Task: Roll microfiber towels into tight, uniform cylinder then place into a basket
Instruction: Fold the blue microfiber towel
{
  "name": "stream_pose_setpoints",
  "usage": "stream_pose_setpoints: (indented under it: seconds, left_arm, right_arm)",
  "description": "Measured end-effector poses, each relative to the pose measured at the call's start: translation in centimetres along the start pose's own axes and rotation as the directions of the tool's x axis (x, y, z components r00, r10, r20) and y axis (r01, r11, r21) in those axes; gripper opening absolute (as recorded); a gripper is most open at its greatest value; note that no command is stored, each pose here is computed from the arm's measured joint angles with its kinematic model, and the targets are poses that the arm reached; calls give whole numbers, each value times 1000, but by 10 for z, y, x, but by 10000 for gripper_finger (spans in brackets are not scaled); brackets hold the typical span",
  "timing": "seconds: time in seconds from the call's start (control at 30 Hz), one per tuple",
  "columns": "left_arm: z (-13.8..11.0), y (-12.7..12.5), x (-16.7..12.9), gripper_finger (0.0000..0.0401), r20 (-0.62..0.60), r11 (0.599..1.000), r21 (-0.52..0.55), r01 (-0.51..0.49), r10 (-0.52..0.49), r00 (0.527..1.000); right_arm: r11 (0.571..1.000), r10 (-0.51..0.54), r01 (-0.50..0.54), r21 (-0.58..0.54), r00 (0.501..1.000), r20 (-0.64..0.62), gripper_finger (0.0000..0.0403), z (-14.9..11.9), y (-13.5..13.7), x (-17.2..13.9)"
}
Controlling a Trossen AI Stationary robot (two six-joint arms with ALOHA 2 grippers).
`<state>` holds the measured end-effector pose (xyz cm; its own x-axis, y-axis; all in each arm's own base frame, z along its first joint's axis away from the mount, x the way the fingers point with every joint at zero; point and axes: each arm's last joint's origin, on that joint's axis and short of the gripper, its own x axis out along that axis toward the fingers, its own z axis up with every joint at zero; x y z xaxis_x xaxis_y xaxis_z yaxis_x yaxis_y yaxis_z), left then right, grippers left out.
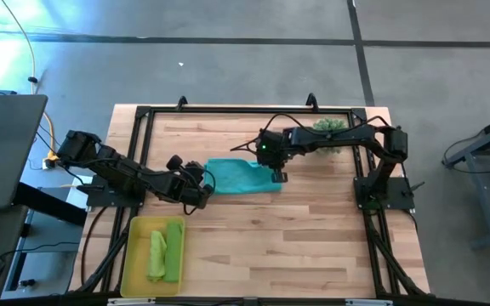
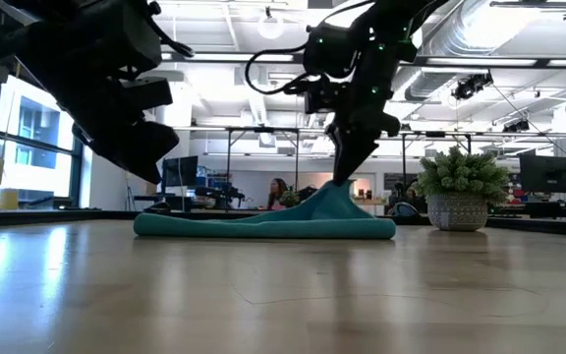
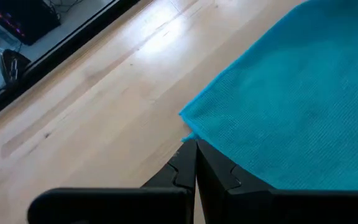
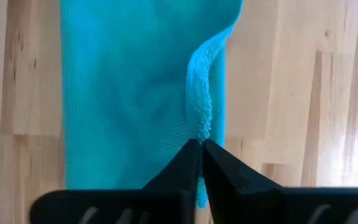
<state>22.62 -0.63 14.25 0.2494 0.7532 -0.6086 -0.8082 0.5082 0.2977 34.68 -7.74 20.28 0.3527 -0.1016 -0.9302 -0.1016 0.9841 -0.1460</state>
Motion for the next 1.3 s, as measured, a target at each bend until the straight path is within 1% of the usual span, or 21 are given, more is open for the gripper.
stream_pose_setpoints:
  seconds: [0.07, 0.13, 0.2, 0.27, 0.33, 0.4, 0.47, 0.53, 0.6, 0.7, 0.83, 0.93, 1.1, 1.2, 1.3]
  left_arm:
    - [0, -1, 0, 0, -2, 1000, -17, 8, -8, 1000]
    - [0, -2, 0, 1, -16, 999, -20, 27, -28, 999]
    - [1, -2, 0, 4, -27, 999, -27, 42, -43, 999]
    - [0, -3, 0, 8, -38, 998, -27, 51, -52, 998]
    - [0, -4, 2, 12, -44, 998, -27, 52, -53, 998]
    - [0, -5, 4, 15, -45, 998, -34, 54, -56, 997]
    - [2, -7, 6, 16, -32, 996, -59, 65, -67, 997]
    - [4, -9, 8, 16, -23, 996, -44, 73, -74, 997]
    - [6, -10, 11, 14, -13, 997, -18, 79, -79, 997]
    - [9, -11, 20, 10, -26, 997, 18, 81, -80, 996]
    - [8, -11, 36, 8, -113, 991, 50, 121, -115, 987]
    - [3, -14, 47, 8, -177, 986, 73, 152, -137, 975]
    - [-5, -22, 53, 7, -224, 978, 84, 193, -171, 960]
    - [-9, -28, 47, 7, -217, 977, 67, 204, -186, 958]
    - [-11, -35, 34, 7, -218, 962, 8, 274, -266, 939]
  right_arm:
    - [1000, -9, 8, -20, 1000, -8, 36, 0, 0, 0]
    - [998, -60, 60, -25, 998, -28, 74, -1, -2, 0]
    - [992, -128, 126, -28, 988, -87, 114, -4, -3, -2]
    - [984, -179, 181, -1, 972, -153, 149, -6, -5, -7]
    - [982, -168, 182, 52, 966, -196, 174, -6, -5, -15]
    - [988, -98, 120, 102, 976, -196, 188, -5, -1, -18]
    - [991, 2, 17, 130, 990, -144, 191, -3, 5, -14]
    - [986, 56, -45, 159, 996, -67, 188, -3, 12, -4]
    - [982, 65, -62, 180, 998, -10, 181, -6, 21, 11]
    - [976, 70, -70, 205, 998, 7, 171, -16, 34, 26]
    - [960, 103, -97, 263, 995, -8, 157, -28, 52, 38]
    - [955, 120, -108, 277, 992, -26, 149, -35, 66, 44]
    - [965, 84, -71, 253, 996, -38, 142, -44, 79, 49]
    - [978, 18, -6, 209, 998, -54, 142, -45, 80, 50]
    - [986, -79, 87, 144, 995, -54, 142, -45, 71, 51]
